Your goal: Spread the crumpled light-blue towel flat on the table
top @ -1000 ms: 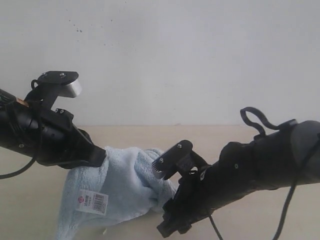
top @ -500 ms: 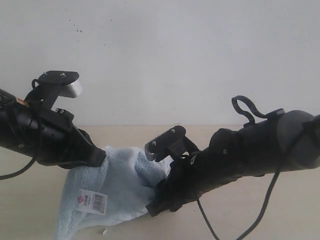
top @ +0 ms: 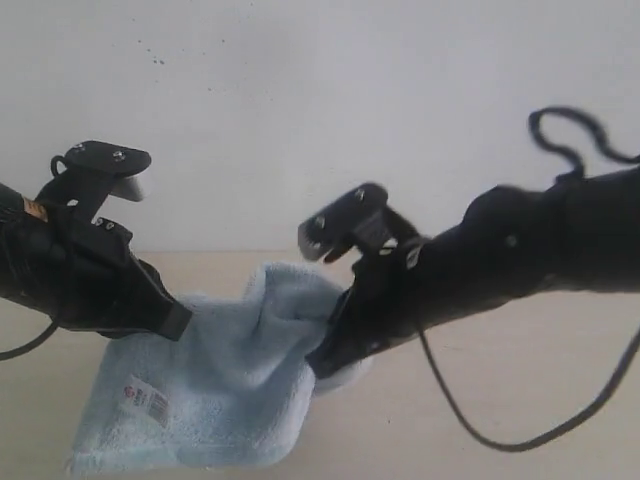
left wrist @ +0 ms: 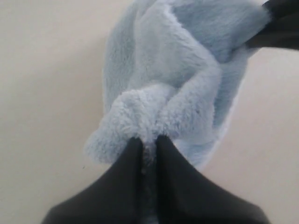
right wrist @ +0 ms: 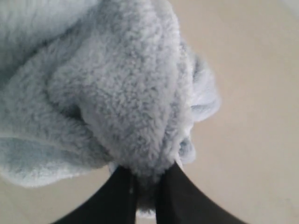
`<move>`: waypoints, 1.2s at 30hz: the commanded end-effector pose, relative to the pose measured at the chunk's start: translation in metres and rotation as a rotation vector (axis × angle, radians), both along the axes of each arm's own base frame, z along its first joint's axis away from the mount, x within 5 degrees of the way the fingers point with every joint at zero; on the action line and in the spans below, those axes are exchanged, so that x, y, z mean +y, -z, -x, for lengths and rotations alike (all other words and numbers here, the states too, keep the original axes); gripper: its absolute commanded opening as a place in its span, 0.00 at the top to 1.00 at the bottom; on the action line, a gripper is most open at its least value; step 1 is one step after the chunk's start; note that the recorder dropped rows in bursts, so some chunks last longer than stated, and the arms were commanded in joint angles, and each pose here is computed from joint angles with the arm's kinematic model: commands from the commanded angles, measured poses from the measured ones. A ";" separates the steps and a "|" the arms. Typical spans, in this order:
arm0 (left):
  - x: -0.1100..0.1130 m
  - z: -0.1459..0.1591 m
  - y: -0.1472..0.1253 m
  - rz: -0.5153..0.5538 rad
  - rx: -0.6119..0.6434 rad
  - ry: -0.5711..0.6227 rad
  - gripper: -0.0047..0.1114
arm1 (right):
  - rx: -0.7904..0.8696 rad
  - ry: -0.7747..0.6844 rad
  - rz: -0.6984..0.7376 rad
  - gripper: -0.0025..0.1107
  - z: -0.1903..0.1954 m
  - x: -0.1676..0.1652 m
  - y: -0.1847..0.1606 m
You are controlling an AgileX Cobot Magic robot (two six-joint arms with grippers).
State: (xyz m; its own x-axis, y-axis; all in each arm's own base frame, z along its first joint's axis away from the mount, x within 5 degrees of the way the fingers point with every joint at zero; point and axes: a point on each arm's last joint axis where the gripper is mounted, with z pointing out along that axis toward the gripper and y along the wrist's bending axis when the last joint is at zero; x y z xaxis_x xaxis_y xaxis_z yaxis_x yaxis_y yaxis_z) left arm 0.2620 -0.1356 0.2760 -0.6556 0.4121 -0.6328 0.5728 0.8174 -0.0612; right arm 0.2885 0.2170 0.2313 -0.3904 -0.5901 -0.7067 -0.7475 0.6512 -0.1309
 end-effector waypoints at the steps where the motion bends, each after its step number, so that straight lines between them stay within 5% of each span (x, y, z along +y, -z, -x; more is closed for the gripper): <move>1: 0.007 0.010 -0.023 0.028 -0.090 -0.038 0.93 | -0.152 0.009 -0.007 0.97 0.013 -0.037 -0.066; 6: 0.020 0.021 -0.042 -0.032 -0.197 -0.041 0.93 | -0.228 0.104 -0.026 0.97 0.024 -0.081 -0.105; 12: 0.037 0.018 -0.024 -0.132 -0.229 -0.195 0.93 | -0.148 0.195 0.069 0.97 0.014 -0.116 -0.096; 27: 0.036 0.018 -0.016 -0.114 -0.257 -0.194 0.93 | 0.145 0.127 0.158 0.96 -0.005 -0.083 -0.025; 29: 0.036 0.017 -0.017 -0.107 -0.268 -0.192 0.93 | 0.152 0.124 0.163 0.88 -0.005 -0.083 -0.023; 32: 0.035 0.017 -0.018 -0.101 -0.275 -0.190 0.93 | 0.151 0.142 0.127 0.44 -0.007 -0.080 -0.023; 34: 0.035 0.017 -0.019 -0.095 -0.284 -0.188 0.93 | 0.165 0.169 0.050 0.32 -0.007 -0.076 -0.028; 36: 0.034 0.016 -0.019 -0.092 -0.287 -0.187 0.93 | 0.212 0.138 -0.001 0.36 0.003 -0.064 -0.040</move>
State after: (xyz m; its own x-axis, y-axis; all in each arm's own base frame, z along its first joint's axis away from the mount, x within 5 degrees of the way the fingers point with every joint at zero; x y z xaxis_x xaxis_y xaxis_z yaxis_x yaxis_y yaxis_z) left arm 0.2458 -0.1014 0.2944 -0.5353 0.3724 -0.7581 0.3986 0.9027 0.1620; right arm 0.2934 0.1441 0.2568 -0.6033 -0.5481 -0.5793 -0.6534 0.7562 -0.0350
